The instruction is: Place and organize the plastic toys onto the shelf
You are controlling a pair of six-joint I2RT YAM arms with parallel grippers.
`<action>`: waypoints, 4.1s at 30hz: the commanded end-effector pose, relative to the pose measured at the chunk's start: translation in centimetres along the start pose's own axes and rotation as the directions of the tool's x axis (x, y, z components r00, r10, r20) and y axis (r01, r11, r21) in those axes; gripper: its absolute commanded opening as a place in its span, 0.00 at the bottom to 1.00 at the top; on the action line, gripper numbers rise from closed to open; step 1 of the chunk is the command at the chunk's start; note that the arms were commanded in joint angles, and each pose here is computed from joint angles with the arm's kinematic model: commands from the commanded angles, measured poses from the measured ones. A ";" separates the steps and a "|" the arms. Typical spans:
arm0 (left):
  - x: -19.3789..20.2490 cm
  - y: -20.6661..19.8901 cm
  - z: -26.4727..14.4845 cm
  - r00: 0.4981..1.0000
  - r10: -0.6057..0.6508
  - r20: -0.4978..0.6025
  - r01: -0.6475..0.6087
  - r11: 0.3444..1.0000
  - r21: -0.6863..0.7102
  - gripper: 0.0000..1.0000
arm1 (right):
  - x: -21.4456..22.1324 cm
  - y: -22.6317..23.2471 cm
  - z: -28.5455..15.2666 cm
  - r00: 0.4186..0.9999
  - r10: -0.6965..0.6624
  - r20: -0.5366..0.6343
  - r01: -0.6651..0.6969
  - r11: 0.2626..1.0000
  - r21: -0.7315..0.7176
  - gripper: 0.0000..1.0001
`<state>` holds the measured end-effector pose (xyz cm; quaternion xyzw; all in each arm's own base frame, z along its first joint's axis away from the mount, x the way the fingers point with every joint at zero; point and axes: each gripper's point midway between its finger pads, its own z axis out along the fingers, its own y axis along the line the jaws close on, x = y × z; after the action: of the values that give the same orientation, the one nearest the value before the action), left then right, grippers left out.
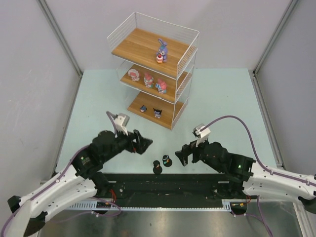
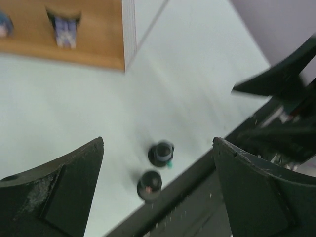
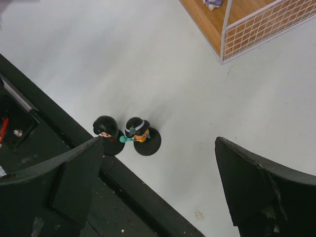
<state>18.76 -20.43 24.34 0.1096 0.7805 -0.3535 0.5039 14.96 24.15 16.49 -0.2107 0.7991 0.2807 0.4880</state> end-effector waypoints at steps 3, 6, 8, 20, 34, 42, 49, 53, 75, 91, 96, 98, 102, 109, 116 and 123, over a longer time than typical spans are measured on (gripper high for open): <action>7.5 1.8 -1.1 0.976 -0.216 -0.035 0.210 0.969 -0.131 1.00 | -3.5 -1.3 -1.5 0.984 0.114 0.135 -0.121 0.992 0.041 1.00; 8.8 0.5 -0.9 0.967 -0.253 -0.041 0.248 0.964 -0.099 1.00 | -3.6 -2.2 -1.9 0.982 0.129 0.141 -0.139 0.988 0.064 1.00; 9.8 0.1 -0.3 0.965 -0.257 -0.056 0.249 0.962 -0.113 1.00 | -3.6 -2.4 -2.0 0.980 0.137 0.142 -0.147 0.987 0.065 1.00; 16.8 0.0 0.6 0.943 -0.305 -0.135 0.240 0.901 -0.360 0.89 | -3.5 -3.2 -3.0 0.974 0.169 0.152 -0.182 0.981 0.072 1.00; 18.7 -0.3 1.7 0.932 -0.334 -0.142 0.261 0.889 -0.377 0.66 | -3.4 -3.5 -3.0 0.974 0.168 0.153 -0.182 0.980 0.082 1.00; 19.0 0.1 1.8 0.949 -0.275 -0.154 0.182 0.879 -0.442 0.66 | -3.4 -3.6 -3.1 0.973 0.171 0.153 -0.184 0.979 0.081 1.00; 18.9 -0.1 2.1 0.950 -0.281 -0.140 0.193 0.875 -0.444 0.65 | -3.2 -3.8 -3.2 0.974 0.171 0.150 -0.185 0.979 0.086 1.00; 19.5 0.1 2.3 0.948 -0.278 -0.152 0.179 0.866 -0.467 0.60 | -3.2 -3.9 -3.2 0.974 0.168 0.152 -0.183 0.979 0.088 1.00; 19.8 -0.5 3.1 0.943 -0.302 -0.143 0.187 0.832 -0.522 0.55 | -3.4 -4.2 -3.0 0.975 0.162 0.154 -0.175 0.981 0.081 1.00; 20.6 0.3 3.1 0.943 -0.303 -0.137 0.176 0.805 -0.566 0.51 | -3.1 -4.5 -2.9 0.975 0.168 0.148 -0.181 0.981 0.075 1.00; 20.6 0.5 3.0 0.942 -0.310 -0.127 0.187 0.800 -0.571 0.51 | -3.1 -4.5 -2.9 0.974 0.171 0.146 -0.183 0.981 0.072 1.00; 20.5 0.4 3.1 0.941 -0.317 -0.122 0.196 0.800 -0.567 0.51 | -3.0 -4.6 -2.9 0.974 0.171 0.146 -0.183 0.980 0.074 1.00; 20.3 0.1 3.4 0.942 -0.316 -0.112 0.202 0.802 -0.561 0.50 | -3.0 -4.6 -2.9 0.975 0.171 0.143 -0.183 0.980 0.073 0.99; 20.2 -0.2 3.8 0.947 -0.301 -0.116 0.185 0.803 -0.567 0.47 | -2.9 -4.7 -2.9 0.975 0.172 0.141 -0.184 0.980 0.076 1.00; 20.4 -0.2 4.0 0.947 -0.297 -0.118 0.179 0.800 -0.572 0.47 | -2.8 -4.8 -3.0 0.975 0.171 0.139 -0.183 0.980 0.079 1.00; 20.6 0.2 3.8 0.948 -0.295 -0.121 0.173 0.795 -0.582 0.43 | -2.8 -4.8 -3.0 0.976 0.172 0.137 -0.184 0.980 0.079 1.00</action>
<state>11.19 -26.07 4.27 -0.0853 0.9164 -0.1431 0.3639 17.16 18.75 18.72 -0.0956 0.7974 0.2955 0.5174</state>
